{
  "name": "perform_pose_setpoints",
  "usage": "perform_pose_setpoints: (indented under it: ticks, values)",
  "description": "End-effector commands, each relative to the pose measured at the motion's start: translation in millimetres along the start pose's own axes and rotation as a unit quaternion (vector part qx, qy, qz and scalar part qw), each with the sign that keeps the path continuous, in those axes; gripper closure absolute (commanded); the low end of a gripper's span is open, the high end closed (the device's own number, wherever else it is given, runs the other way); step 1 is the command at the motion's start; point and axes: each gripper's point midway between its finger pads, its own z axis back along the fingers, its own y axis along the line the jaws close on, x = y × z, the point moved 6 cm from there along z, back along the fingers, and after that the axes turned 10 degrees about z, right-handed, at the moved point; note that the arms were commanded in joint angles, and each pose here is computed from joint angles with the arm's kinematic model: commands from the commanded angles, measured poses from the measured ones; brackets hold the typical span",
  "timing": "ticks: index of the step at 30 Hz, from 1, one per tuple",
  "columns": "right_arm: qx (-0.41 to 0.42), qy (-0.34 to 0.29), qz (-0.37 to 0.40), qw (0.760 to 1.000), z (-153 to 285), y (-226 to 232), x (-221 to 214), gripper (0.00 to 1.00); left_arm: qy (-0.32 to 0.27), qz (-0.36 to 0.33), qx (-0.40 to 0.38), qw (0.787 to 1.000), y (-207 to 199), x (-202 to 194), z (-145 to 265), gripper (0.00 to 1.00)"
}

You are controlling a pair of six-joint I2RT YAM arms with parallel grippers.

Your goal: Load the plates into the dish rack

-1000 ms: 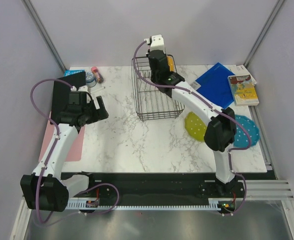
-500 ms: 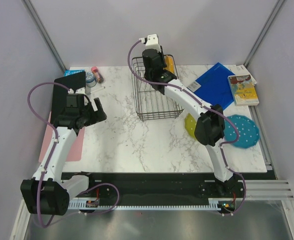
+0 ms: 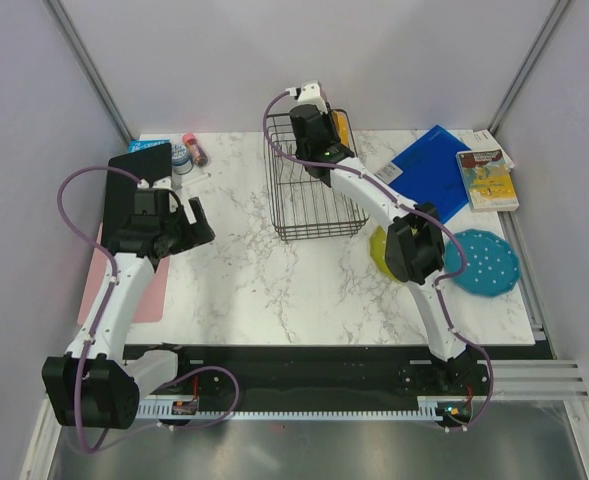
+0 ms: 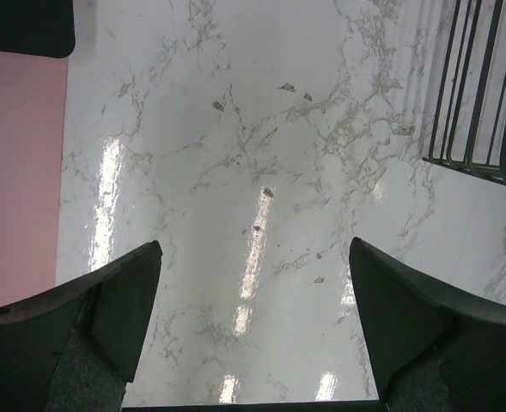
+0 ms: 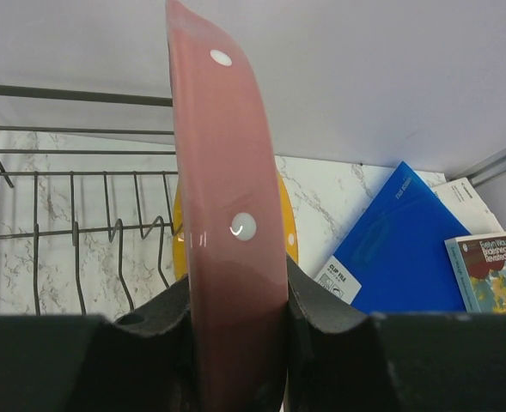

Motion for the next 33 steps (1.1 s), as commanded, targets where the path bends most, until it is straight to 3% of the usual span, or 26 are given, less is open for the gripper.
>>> perform_pose_setpoints:
  ticks: [1,22,28,33]
  values:
    - [-0.035,-0.067,-0.09,0.993,4.9,-30.9,53.0,1.0,0.006,0.02,-0.001,1.0,0.4,-1.5,-3.3,0.04]
    - [-0.006,0.008,-0.066,0.998,-37.7,9.3,-16.2,0.99,0.02,0.035,0.012,0.999,8.7,-1.3,-10.5,0.05]
    - [-0.017,0.017,-0.065,0.998,-45.0,4.5,-24.2,0.87,0.026,0.039,0.006,0.999,7.2,-3.1,-10.7,0.05]
    - [-0.019,0.004,-0.069,0.997,-38.5,-10.2,-9.6,0.63,0.025,0.042,0.003,0.999,6.4,-3.0,-9.6,0.05]
